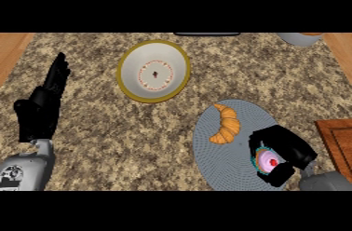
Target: Pick the cupcake from the placemat and place it in the bowl
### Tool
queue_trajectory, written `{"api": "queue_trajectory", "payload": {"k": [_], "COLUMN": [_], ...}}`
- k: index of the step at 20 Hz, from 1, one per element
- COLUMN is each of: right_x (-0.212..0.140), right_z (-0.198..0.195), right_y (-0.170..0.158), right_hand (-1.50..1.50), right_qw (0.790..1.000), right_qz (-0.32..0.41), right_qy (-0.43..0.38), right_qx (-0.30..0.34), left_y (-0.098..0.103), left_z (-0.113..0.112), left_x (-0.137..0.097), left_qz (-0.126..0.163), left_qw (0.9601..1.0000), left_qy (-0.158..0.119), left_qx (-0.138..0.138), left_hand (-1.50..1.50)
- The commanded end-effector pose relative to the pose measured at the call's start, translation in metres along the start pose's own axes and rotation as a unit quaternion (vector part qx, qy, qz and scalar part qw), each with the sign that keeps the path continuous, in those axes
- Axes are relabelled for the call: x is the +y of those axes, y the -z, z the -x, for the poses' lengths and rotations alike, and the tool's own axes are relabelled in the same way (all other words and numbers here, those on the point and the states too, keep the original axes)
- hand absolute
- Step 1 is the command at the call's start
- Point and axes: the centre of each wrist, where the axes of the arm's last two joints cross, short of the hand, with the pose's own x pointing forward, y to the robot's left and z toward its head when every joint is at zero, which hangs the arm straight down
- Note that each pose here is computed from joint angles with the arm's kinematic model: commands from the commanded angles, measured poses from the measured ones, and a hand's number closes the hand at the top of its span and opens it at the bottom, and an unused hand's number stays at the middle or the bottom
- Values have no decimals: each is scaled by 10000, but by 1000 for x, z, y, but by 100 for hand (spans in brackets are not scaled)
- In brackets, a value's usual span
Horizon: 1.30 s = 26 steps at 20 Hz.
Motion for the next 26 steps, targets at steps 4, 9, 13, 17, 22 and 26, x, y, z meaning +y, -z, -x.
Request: {"api": "queue_trajectory", "payload": {"k": [4, 9, 13, 17, 22, 26], "right_x": [32, 81, 97, 99, 88, 71], "right_z": [-115, -207, -232, -259, -282, -292], "right_y": [32, 62, 49, 32, 23, 34], "right_hand": [150, 150, 150, 150, 150, 150], "right_qw": [9964, 9846, 9888, 9821, 9705, 9598], "right_qz": [151, -339, 140, 880, 1839, 2533], "right_qy": [-365, -860, -188, 425, 743, 772], "right_qx": [-747, -1481, -1475, -1609, -1374, -933], "left_y": [-2, 5, 6, 3, 6, 8], "left_z": [-4, -8, -12, -4, -3, -10], "left_x": [-1, -22, -17, -23, -19, -21], "left_qz": [17, 446, 432, 405, 321, 238], "left_qw": [10000, 9989, 9988, 9991, 9995, 9996], "left_qy": [-23, -39, -39, -27, 37, -11], "left_qx": [-10, -145, -217, -137, -58, -157], "left_hand": [0, 0, 0, 0, 0, 0]}}
